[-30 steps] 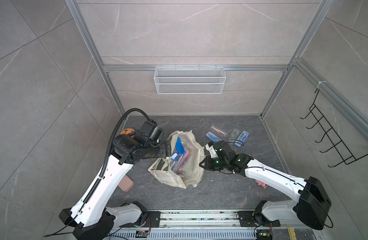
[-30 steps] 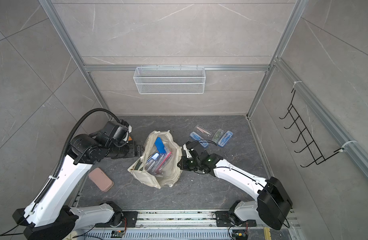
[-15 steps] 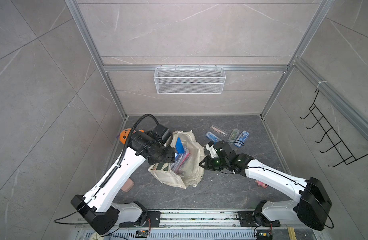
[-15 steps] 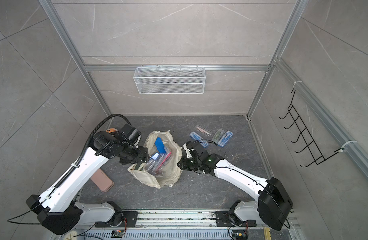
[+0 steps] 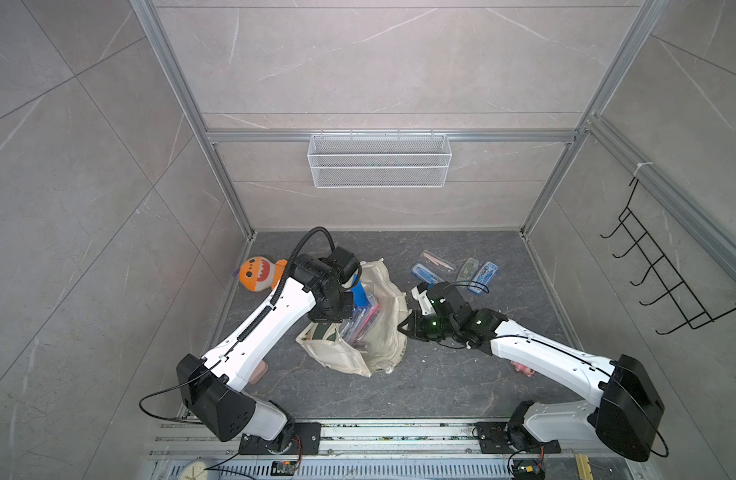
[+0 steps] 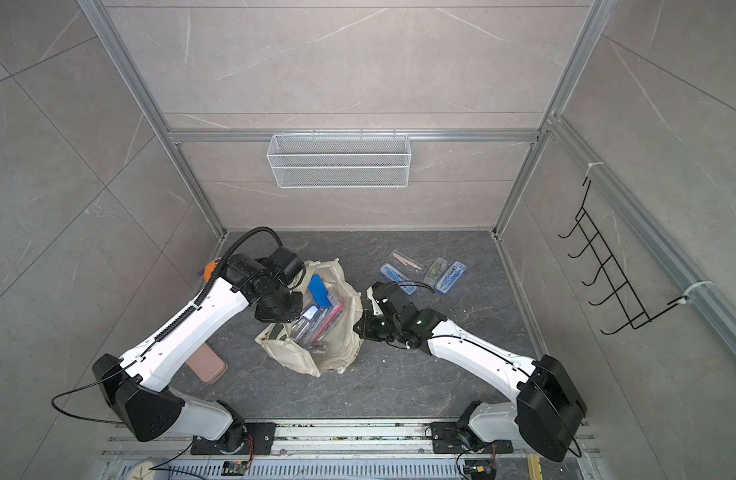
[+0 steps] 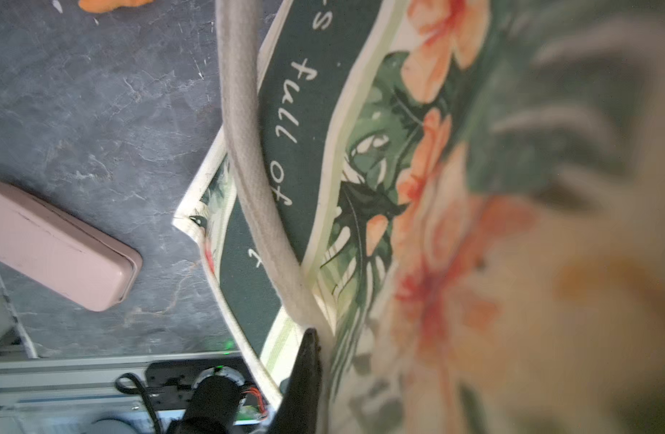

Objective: Take out the compass set from the canvas bag
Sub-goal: Adjust the canvas bag at the center of the board, then pick up the compass set from the canvas bag.

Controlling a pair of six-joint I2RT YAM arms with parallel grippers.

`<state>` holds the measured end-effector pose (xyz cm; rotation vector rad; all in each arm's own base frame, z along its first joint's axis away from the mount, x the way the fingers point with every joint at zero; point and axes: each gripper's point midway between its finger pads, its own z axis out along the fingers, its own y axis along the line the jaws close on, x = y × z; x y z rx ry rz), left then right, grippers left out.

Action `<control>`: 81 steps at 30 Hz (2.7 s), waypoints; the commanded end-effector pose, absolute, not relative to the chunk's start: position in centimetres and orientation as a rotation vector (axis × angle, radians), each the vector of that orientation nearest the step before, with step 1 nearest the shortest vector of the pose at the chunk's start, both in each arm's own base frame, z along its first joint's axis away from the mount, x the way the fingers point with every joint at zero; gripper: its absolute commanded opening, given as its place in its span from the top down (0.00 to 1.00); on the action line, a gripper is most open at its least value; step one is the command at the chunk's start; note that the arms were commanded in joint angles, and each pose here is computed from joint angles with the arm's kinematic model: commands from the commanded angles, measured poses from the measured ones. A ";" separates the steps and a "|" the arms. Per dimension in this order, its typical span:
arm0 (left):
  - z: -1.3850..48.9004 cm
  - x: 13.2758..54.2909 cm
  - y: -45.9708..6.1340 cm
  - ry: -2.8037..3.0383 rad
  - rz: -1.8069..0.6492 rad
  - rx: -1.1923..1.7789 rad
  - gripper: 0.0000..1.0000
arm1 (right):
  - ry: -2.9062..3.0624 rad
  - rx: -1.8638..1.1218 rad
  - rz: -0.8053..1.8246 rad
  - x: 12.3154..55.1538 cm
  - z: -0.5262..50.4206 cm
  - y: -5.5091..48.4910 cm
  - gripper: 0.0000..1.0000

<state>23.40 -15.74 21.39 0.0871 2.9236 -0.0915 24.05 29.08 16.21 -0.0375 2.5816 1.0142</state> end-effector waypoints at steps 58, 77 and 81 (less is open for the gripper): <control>23.2 23.5 -16.6 2.845 -0.202 0.216 1.00 | 2.481 -0.555 0.131 36.2 10.8 38.1 0.56; 23.2 23.1 -16.1 2.850 -0.195 0.201 1.00 | 2.497 -0.541 0.075 38.8 10.7 39.0 0.84; 23.3 23.1 -16.0 2.846 -0.196 0.191 1.00 | 2.483 -0.519 0.073 38.6 11.6 38.5 0.90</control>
